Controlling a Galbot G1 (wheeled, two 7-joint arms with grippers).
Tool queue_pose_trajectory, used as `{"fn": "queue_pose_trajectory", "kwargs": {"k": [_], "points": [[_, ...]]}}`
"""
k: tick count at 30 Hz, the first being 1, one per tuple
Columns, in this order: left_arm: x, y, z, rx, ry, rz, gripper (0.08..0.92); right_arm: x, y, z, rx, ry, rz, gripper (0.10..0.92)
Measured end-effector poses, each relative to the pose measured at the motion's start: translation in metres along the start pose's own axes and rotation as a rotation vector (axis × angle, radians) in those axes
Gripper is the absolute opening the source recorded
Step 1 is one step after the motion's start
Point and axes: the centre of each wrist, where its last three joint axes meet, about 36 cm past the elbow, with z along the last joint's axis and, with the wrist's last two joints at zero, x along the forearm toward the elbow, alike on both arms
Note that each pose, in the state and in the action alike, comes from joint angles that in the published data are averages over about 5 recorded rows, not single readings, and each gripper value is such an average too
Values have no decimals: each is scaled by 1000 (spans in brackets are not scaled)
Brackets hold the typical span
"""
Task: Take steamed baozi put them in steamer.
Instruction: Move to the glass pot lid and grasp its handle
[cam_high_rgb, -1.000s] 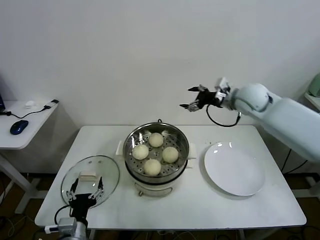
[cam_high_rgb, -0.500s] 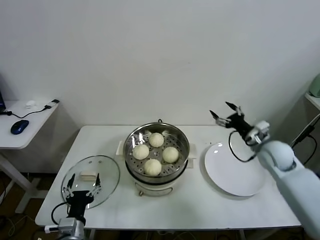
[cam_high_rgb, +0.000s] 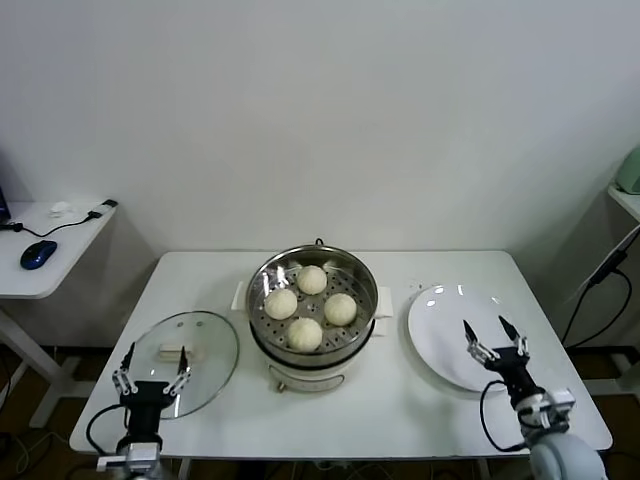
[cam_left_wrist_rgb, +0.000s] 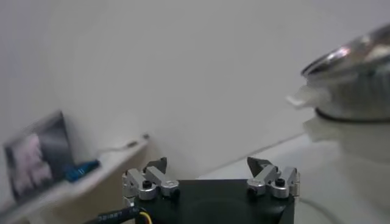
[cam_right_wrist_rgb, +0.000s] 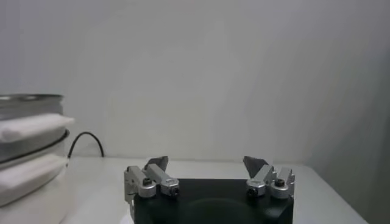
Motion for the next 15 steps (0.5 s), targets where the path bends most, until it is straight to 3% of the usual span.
{"fn": "queue_pose_trajectory", "kwargs": {"k": [6, 15], "points": [[-3, 5, 32, -344, -50, -27, 823, 24, 16, 21, -32, 11, 28, 823], [-12, 7, 78, -769, -124, 18, 823, 41, 35, 32, -52, 14, 43, 823]]}}
